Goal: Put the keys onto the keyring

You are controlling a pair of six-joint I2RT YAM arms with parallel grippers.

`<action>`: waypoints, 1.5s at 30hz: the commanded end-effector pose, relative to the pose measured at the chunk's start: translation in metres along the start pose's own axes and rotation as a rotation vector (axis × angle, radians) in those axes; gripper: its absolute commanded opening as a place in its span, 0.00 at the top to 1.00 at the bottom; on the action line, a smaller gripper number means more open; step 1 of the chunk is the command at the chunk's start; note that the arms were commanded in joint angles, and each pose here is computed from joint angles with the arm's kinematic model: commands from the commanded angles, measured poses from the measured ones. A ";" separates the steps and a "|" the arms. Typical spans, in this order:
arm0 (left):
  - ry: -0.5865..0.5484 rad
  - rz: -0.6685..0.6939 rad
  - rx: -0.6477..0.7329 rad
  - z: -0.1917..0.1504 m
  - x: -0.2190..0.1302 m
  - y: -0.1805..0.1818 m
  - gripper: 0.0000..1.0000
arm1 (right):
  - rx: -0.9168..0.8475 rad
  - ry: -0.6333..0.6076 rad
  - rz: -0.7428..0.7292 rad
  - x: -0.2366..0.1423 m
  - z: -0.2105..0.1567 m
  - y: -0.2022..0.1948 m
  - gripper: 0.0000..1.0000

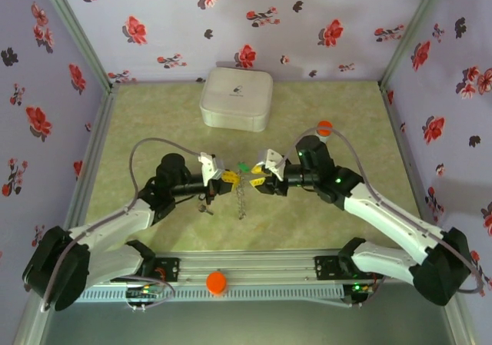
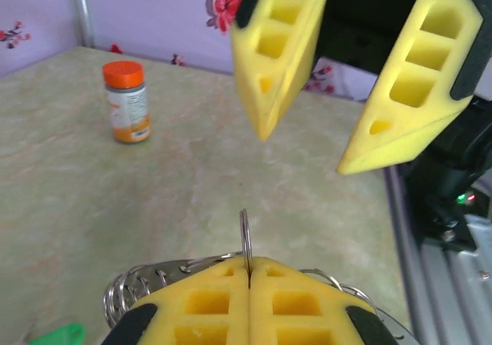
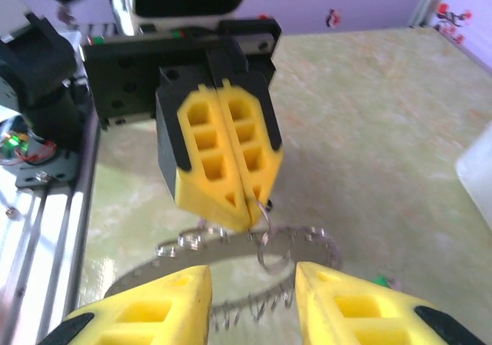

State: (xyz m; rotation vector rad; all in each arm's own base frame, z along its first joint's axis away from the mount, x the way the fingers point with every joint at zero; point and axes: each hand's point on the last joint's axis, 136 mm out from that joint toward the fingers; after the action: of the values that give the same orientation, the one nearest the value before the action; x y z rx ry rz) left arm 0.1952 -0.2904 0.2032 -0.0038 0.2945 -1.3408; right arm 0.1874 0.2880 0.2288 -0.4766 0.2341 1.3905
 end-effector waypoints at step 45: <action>0.400 -0.095 0.327 -0.017 0.006 -0.039 1.00 | -0.063 -0.052 0.159 0.034 -0.022 0.043 0.76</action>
State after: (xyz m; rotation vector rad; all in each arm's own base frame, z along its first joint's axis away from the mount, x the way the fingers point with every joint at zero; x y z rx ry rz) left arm 0.1604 -0.2948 0.1773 0.5471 0.4595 -1.4196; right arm 0.1611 0.3070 0.1763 -0.5105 0.2304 1.5286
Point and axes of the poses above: each hand's point on the last joint's axis, 136 mm out from that joint toward the fingers, its own x axis out along the fingers, its own y axis along the line the jaws close on, z = x × y, and after that the axes turned 6 degrees about -x, right-handed
